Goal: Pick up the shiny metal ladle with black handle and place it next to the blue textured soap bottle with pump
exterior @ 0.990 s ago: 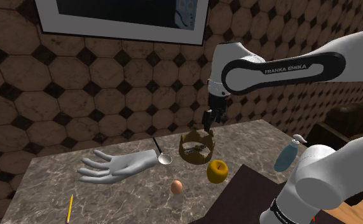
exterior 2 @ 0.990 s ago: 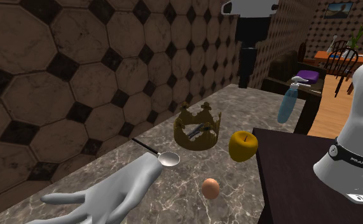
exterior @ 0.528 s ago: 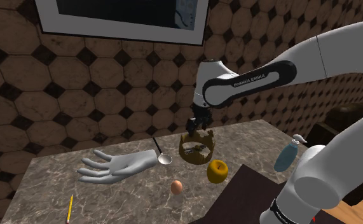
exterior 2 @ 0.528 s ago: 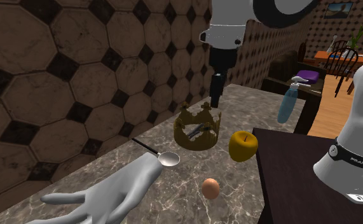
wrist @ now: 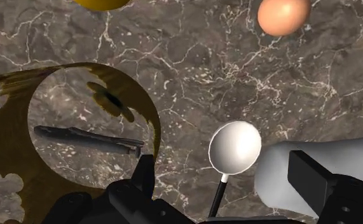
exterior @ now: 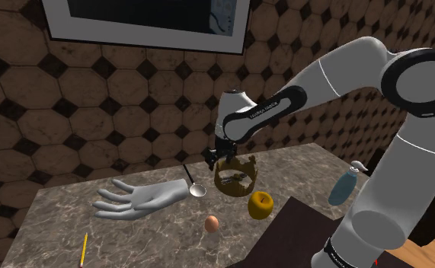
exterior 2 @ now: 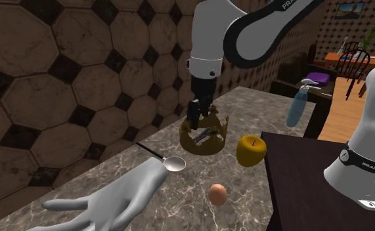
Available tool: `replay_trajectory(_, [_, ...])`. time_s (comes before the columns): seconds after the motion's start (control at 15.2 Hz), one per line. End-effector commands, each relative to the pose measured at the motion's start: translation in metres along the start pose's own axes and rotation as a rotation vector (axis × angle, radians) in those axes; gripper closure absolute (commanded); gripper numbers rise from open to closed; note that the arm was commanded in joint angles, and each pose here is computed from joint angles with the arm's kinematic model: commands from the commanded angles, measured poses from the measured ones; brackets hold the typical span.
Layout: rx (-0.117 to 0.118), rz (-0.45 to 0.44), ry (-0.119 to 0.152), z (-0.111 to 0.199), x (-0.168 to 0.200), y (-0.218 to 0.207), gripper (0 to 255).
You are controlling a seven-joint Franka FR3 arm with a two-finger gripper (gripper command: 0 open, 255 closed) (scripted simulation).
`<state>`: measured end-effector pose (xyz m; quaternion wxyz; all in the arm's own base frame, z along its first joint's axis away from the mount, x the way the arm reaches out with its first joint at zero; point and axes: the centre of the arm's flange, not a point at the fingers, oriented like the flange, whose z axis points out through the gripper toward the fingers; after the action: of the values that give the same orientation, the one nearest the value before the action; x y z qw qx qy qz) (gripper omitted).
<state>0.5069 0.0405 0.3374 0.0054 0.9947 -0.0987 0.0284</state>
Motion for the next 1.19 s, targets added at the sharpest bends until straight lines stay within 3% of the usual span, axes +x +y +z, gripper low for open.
replay_trajectory(0.0, [0.009,0.029,0.008,0.02,0.018,-0.002,0])
replay_trajectory(1.12, [0.078,0.252,0.064,0.173,0.158,-0.014,0])
